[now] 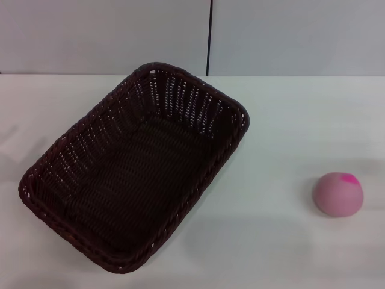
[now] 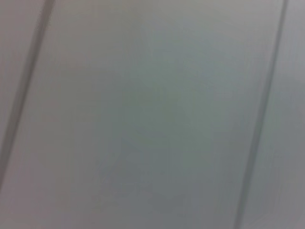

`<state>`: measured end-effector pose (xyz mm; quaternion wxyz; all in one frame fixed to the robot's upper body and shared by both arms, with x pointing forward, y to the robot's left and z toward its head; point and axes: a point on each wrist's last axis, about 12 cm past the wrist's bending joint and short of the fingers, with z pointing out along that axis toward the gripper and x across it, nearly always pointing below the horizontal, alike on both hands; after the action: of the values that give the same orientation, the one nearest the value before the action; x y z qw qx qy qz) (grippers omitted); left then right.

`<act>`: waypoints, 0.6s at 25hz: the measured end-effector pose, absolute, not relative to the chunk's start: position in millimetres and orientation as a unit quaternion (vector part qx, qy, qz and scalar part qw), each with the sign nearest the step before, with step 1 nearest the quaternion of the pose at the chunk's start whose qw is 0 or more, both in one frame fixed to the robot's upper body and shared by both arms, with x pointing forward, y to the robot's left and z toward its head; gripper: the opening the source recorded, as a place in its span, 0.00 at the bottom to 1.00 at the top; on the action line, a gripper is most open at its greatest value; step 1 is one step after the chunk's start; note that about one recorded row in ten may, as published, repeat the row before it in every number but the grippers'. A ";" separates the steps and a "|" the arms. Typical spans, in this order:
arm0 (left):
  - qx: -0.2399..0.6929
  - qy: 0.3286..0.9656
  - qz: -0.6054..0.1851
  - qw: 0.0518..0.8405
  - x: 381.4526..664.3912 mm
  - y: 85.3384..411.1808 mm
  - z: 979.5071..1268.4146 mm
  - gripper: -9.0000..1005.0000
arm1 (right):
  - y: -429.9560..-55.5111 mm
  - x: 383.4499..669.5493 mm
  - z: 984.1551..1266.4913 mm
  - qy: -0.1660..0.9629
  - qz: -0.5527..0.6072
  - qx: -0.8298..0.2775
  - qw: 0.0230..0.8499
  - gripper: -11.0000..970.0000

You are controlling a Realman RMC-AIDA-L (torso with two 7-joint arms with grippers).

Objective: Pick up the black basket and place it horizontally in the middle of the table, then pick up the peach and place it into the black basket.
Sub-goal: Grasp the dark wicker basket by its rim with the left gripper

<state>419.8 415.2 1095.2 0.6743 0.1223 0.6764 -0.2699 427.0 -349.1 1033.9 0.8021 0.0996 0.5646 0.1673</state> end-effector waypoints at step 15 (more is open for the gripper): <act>0.318 0.854 -0.206 0.356 513.5 338.2 1204.1 0.76 | -352.0 426.5 1033.6 0.563 0.163 0.111 0.803 0.68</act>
<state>513.5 338.2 1204.1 0.3563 0.3175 0.8542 -0.2064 426.5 -352.0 1033.6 0.8026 0.1114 0.5630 0.1628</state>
